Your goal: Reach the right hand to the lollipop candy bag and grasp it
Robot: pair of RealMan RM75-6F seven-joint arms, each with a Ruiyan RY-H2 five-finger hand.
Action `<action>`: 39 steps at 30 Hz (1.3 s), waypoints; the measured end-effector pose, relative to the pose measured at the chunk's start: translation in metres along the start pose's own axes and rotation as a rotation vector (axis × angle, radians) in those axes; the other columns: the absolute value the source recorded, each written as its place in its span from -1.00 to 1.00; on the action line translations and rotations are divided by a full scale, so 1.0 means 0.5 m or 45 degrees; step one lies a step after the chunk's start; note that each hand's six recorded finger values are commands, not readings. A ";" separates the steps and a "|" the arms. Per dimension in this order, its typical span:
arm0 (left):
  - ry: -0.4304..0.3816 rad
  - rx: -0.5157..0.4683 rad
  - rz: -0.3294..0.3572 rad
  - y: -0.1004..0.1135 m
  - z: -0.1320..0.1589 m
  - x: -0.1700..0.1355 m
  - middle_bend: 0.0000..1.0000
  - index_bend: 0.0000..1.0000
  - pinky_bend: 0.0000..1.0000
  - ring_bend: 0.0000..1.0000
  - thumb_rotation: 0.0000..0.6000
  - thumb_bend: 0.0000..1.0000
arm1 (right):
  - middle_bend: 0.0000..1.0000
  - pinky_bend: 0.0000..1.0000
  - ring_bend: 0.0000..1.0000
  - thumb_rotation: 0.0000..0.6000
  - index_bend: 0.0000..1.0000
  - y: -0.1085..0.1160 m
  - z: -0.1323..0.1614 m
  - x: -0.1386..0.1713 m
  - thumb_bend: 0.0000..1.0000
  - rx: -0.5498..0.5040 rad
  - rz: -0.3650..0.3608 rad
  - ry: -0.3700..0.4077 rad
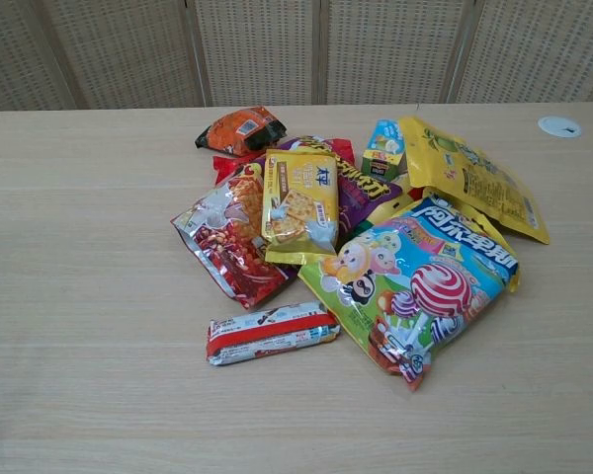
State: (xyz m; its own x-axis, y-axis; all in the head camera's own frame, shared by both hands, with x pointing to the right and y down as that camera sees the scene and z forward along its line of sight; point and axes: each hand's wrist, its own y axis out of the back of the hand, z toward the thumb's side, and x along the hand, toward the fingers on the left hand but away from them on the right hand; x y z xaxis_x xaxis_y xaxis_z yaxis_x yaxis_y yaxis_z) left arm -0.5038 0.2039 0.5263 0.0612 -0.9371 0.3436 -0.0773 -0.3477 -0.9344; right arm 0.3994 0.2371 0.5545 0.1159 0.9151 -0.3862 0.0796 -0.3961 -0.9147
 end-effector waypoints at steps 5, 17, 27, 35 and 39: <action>0.007 0.006 -0.003 -0.002 -0.001 0.000 -1.00 -1.00 -1.00 -1.00 1.00 -1.00 | -1.00 -1.00 -1.00 1.00 -1.00 -0.006 0.002 0.000 -1.00 0.001 0.012 0.007; 0.041 -0.018 -0.006 0.007 -0.011 0.003 -1.00 -0.98 -1.00 -1.00 1.00 -1.00 | -1.00 -1.00 -1.00 1.00 -1.00 -0.040 0.023 -0.017 -1.00 0.034 0.078 0.038; 0.035 -0.052 -0.008 0.012 -0.008 0.000 -1.00 -0.98 -1.00 -1.00 1.00 -1.00 | -1.00 -1.00 -1.00 1.00 -1.00 -0.080 0.065 -0.142 -1.00 0.087 0.204 0.118; 0.046 -0.052 -0.028 0.004 -0.012 0.005 -1.00 -0.96 -1.00 -1.00 1.00 -1.00 | -1.00 -1.00 -1.00 1.00 -1.00 -0.088 0.127 -0.197 -1.00 0.009 0.295 0.172; 0.047 -0.058 -0.034 0.002 -0.012 0.008 -1.00 -0.96 -1.00 -1.00 1.00 -1.00 | -1.00 -1.00 -1.00 1.00 -1.00 -0.098 0.146 -0.176 -1.00 0.004 0.356 0.233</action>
State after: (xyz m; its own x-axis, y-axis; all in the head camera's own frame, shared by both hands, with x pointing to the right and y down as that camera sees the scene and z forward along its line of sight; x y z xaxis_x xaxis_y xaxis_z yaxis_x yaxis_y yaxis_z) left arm -0.5098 0.1997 0.5274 0.0275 -0.9276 0.3725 -0.1213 -0.3730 -0.9199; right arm 0.3132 0.1816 0.6244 0.3090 0.7421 -0.5948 0.0169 -0.6296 -0.7767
